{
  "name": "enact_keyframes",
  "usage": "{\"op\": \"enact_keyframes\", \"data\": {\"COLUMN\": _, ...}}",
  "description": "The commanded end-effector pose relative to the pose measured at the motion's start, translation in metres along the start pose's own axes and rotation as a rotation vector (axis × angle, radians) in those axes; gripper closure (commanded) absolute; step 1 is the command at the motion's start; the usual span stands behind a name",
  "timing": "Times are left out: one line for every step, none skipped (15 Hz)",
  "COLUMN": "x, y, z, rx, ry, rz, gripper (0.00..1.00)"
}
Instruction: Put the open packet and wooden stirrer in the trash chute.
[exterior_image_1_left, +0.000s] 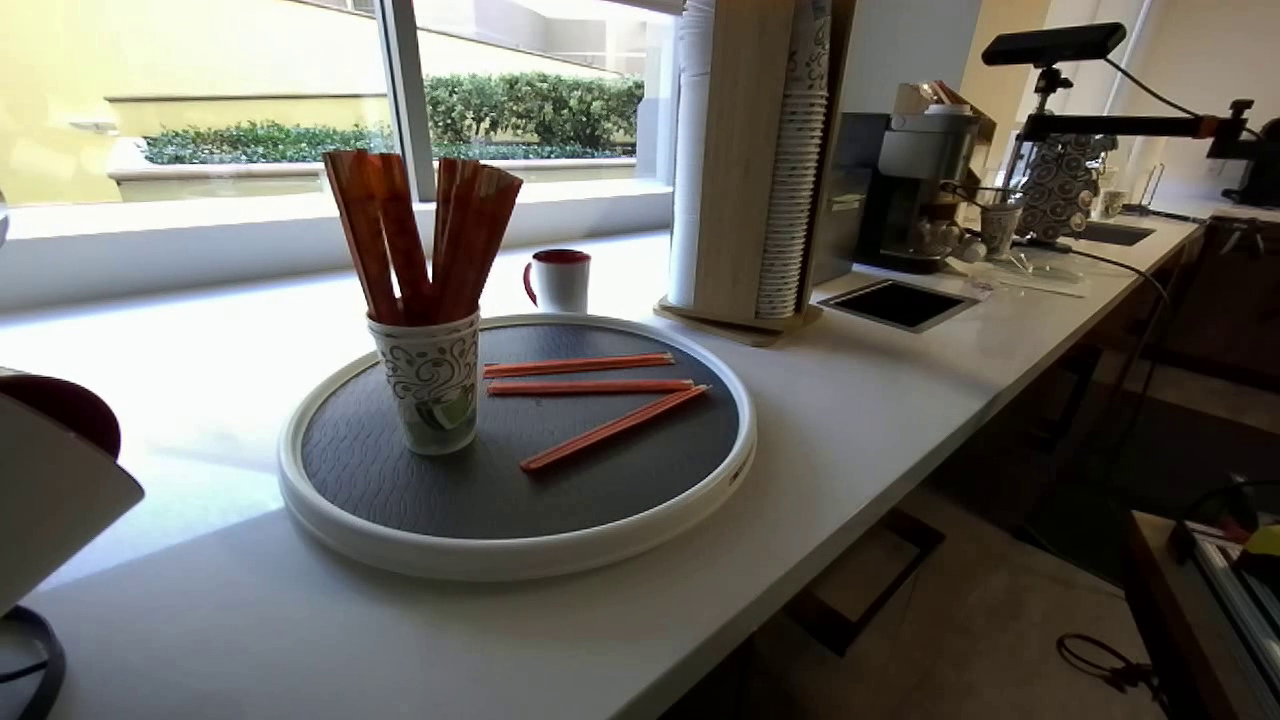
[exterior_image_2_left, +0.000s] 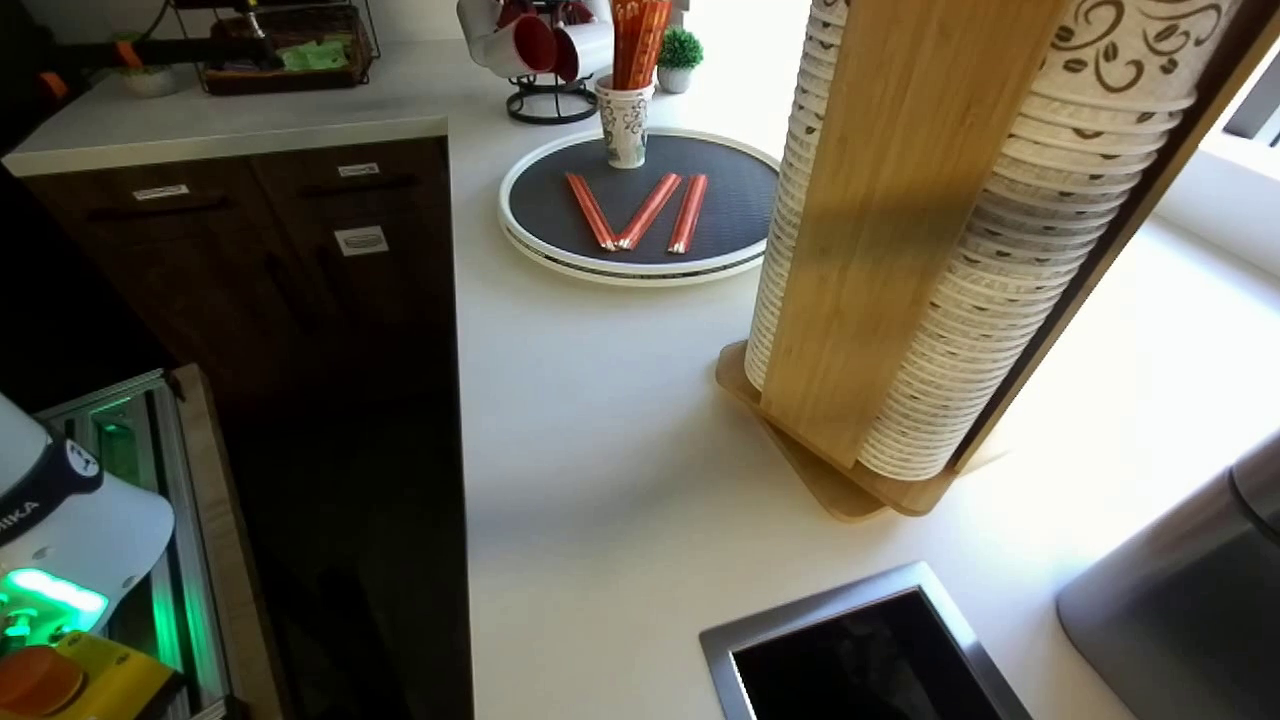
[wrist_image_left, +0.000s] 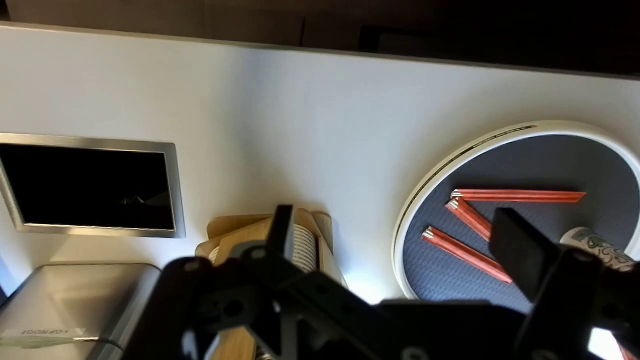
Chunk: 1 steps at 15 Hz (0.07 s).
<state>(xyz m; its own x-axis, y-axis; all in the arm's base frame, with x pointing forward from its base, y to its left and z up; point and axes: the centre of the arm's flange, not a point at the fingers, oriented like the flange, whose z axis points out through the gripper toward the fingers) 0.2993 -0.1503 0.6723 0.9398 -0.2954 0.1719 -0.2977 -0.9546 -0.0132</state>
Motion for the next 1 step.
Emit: {"op": "enact_keyframes", "data": {"x": 0.0000, "y": 0.0000, "z": 0.0000, "rx": 0.000, "ry": 0.000, "rz": 0.000, "gripper": 0.00}}
